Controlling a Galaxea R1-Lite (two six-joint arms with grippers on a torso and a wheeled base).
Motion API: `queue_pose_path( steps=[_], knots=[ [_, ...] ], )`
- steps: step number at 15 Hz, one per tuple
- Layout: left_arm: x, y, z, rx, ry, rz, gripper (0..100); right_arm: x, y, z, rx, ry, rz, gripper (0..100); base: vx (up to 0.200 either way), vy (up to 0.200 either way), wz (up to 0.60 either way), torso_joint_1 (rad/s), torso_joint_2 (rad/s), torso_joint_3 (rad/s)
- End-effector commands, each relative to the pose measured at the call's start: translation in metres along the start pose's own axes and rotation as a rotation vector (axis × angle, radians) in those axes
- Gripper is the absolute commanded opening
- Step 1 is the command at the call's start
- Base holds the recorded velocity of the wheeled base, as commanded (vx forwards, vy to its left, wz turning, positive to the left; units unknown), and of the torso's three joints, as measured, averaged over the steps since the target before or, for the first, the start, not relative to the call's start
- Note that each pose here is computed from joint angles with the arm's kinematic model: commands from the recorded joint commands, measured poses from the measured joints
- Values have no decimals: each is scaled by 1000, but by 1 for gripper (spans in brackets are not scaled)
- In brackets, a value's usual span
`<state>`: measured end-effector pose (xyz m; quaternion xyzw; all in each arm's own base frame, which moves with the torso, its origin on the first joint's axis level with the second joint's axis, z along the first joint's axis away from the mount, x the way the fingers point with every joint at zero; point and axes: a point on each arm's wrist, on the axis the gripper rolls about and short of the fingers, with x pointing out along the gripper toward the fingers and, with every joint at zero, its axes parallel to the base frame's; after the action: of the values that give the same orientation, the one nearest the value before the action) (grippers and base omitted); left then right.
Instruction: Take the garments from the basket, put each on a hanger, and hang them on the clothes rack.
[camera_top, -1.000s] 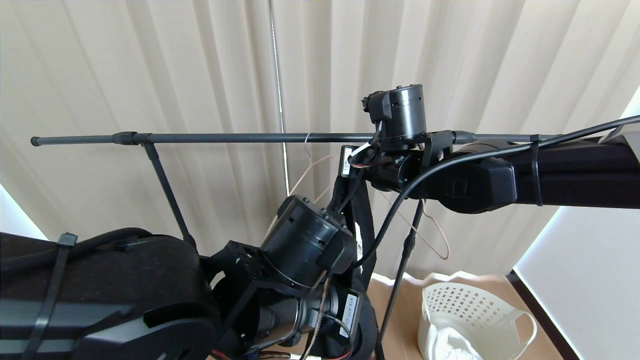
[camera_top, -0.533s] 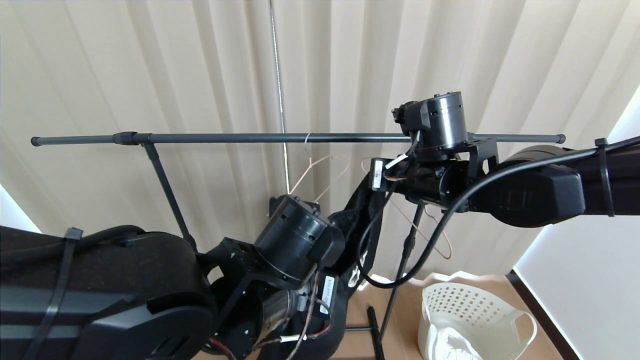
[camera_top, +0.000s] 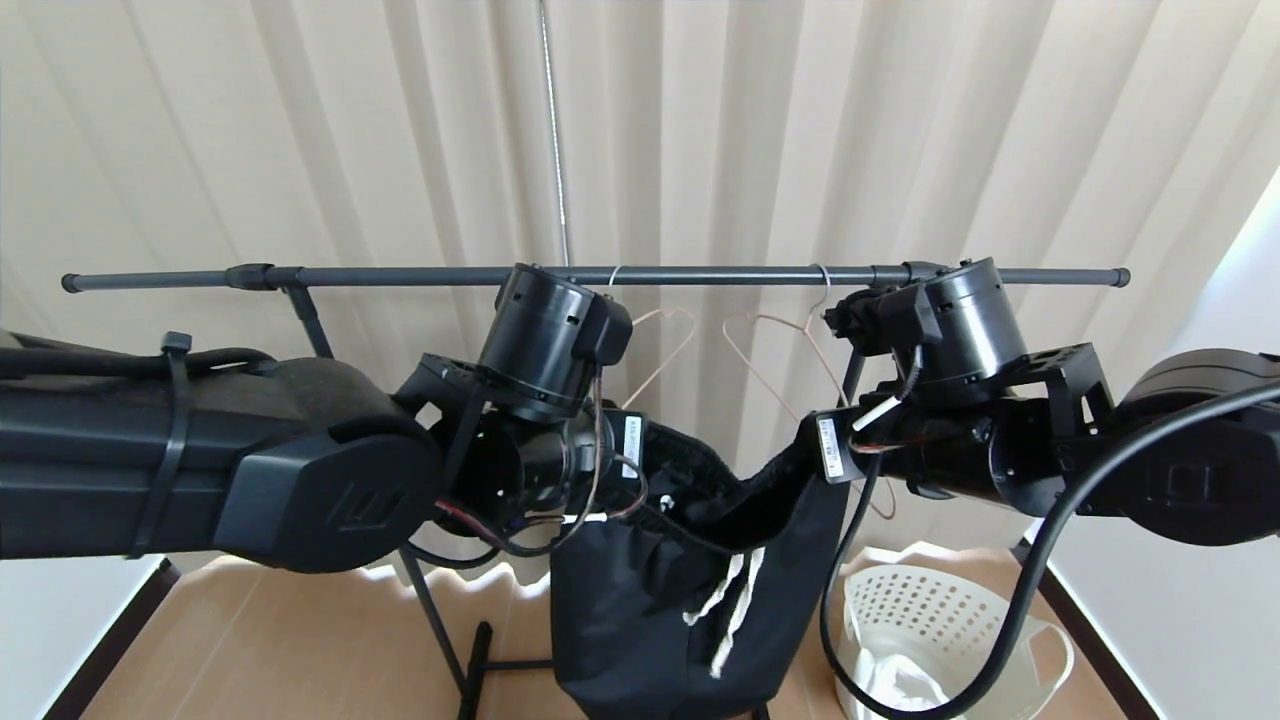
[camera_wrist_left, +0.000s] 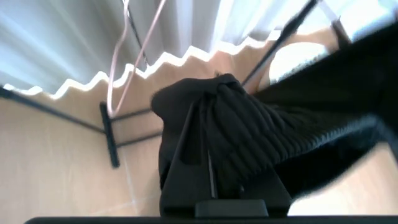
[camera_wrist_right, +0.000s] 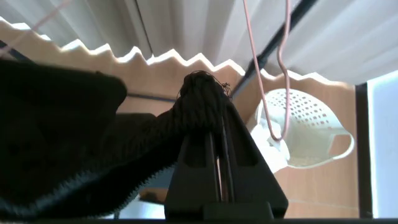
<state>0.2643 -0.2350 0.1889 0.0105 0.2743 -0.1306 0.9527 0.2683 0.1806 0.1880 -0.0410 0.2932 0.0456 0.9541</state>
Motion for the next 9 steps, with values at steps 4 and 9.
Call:
queue_pose_path(
  steps=[4, 9],
  knots=[
    [16, -6, 18, -33, -50, 1, 0, -8, -5, -5, -8, 12, -4, 100, 0, 0, 0, 0, 0, 0],
    [10, -20, 50, -82, -155, -48, 0, -21, -15, -26, -144, 69, -3, 100, 0, 0, 0, 0, 0, 0]
  ],
)
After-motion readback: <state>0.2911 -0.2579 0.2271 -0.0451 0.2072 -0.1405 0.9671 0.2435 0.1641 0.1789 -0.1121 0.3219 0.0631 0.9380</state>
